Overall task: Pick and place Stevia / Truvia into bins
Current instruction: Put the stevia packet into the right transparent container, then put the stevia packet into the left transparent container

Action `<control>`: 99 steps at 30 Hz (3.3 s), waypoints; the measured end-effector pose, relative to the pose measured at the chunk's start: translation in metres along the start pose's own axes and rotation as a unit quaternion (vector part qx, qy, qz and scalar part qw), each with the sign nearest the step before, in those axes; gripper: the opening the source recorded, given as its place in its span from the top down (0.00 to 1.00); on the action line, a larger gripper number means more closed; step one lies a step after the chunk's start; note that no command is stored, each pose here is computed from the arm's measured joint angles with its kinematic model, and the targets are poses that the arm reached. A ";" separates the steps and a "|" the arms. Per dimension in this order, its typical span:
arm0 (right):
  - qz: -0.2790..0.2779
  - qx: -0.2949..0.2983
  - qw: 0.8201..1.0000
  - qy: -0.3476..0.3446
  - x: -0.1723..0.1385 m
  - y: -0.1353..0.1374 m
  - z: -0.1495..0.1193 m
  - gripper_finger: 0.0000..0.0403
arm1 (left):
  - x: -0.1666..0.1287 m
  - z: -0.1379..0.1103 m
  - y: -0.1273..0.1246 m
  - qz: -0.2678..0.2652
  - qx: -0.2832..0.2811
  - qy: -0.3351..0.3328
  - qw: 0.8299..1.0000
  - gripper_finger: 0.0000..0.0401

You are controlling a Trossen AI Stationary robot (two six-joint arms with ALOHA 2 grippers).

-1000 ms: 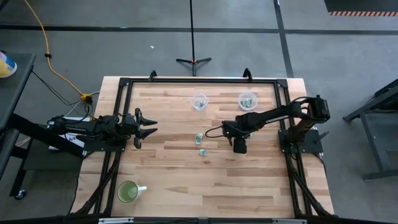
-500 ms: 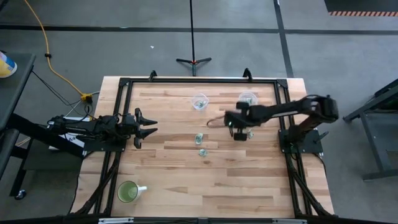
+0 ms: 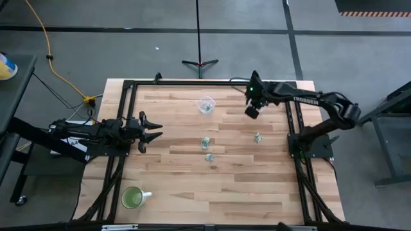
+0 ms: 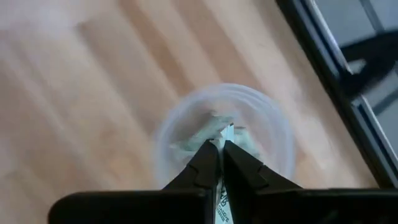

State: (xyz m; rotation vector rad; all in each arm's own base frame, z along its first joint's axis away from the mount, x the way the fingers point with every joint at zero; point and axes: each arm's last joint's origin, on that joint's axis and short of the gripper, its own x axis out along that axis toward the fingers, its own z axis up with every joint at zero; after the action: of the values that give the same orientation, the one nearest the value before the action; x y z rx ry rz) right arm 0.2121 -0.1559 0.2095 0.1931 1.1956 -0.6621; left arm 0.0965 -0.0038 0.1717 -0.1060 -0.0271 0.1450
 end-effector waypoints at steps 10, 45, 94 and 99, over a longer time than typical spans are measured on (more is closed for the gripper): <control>0.041 0.044 0.998 -0.003 0.010 -0.018 0.001 0.80 | 0.000 0.000 0.000 0.000 0.000 0.000 1.000 0.54; 0.122 -0.076 0.977 0.155 0.020 0.102 -0.087 0.48 | 0.000 0.000 0.000 -0.005 0.000 0.001 1.000 0.54; 0.171 -0.077 0.952 -0.243 0.049 0.091 0.127 0.95 | 0.000 0.000 0.000 -0.006 0.000 0.001 1.000 0.54; 0.165 -0.087 0.955 -0.231 0.048 0.088 0.131 0.78 | 0.000 0.000 0.000 -0.006 0.000 0.001 1.000 0.54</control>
State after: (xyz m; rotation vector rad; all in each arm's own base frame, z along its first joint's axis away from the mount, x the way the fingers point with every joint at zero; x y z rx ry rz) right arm 0.3765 -0.1654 0.1981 0.0788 0.7392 -0.2818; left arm 0.0966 -0.0042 0.1716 -0.1058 -0.0258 0.1332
